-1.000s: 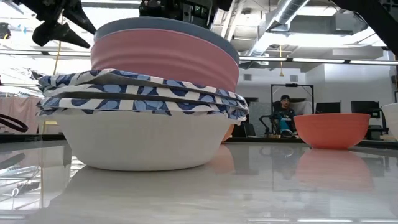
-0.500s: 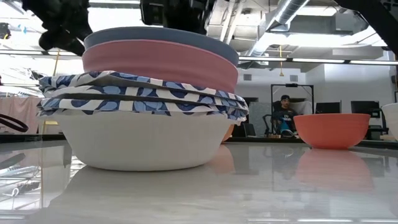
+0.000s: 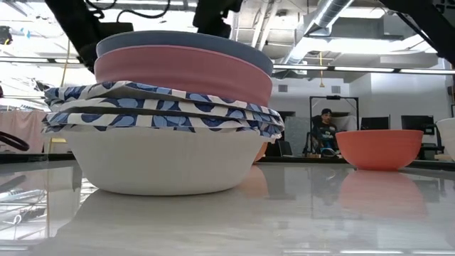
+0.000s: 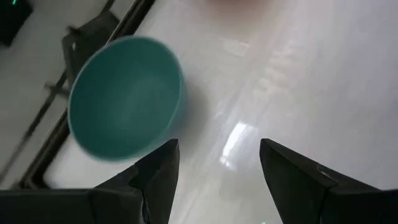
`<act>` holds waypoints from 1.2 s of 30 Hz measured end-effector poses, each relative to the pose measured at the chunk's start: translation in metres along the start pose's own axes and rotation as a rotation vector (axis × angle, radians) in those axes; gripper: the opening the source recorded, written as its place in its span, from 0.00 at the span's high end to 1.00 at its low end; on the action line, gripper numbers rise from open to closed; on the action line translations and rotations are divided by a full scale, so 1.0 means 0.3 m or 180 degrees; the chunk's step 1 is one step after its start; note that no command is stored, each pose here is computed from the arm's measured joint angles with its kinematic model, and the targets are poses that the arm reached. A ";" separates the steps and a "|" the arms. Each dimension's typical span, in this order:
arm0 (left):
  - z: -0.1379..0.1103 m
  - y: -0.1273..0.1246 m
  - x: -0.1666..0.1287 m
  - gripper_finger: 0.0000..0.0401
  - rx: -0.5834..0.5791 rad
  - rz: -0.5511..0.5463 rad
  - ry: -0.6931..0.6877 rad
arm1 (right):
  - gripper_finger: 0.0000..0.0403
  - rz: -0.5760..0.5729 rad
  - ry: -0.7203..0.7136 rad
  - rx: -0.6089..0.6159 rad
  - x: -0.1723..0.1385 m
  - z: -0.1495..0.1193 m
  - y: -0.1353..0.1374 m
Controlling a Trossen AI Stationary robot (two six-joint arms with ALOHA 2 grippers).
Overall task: Nest bowls inside each other
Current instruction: Stack the green bowl into the blue bowl
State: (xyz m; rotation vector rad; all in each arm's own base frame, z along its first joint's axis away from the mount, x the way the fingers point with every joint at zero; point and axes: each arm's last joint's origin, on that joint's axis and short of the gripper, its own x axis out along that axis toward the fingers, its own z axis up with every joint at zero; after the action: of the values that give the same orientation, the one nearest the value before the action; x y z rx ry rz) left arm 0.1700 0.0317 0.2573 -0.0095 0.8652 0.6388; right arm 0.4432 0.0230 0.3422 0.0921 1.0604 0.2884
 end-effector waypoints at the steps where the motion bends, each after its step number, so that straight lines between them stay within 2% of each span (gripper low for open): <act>1: 0.008 0.008 0.010 0.47 0.0079 -0.0024 -0.0009 | 0.44 -0.0004 0.0030 0.0010 -0.011 -0.006 0.001; 7: 0.038 0.080 0.080 0.47 0.0444 -0.0222 0.0059 | 0.44 0.0009 0.0272 0.0089 -0.026 -0.033 0.013; 16: 0.024 0.201 0.210 0.47 0.0420 -0.0431 0.0471 | 0.44 0.0019 0.0363 0.0103 -0.024 -0.041 0.023; 22: 0.014 0.239 0.309 0.47 0.0475 -0.0378 0.0688 | 0.44 -0.0002 0.0358 0.0156 -0.024 -0.041 0.020; 28: -0.018 0.240 0.414 0.48 0.0507 -0.0452 0.1053 | 0.44 -0.0009 0.0334 0.0175 -0.023 -0.038 0.019; 31: -0.039 0.230 0.456 0.56 0.0459 -0.0503 0.1259 | 0.44 -0.0016 0.0337 0.0187 -0.023 -0.039 0.019; 33: -0.050 0.224 0.475 0.68 0.0405 -0.0518 0.1357 | 0.44 -0.0089 0.0353 0.0247 -0.023 -0.040 0.017; 36: -0.050 0.223 0.481 0.90 0.0347 -0.0483 0.1392 | 0.45 -0.0212 0.0399 0.0364 -0.025 -0.046 0.007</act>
State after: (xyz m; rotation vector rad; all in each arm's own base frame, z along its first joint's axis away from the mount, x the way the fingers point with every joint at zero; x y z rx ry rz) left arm 0.1929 0.1571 0.1609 -0.1191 1.3076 0.4513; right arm 0.4274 0.0221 0.3424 0.1424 1.2019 0.1749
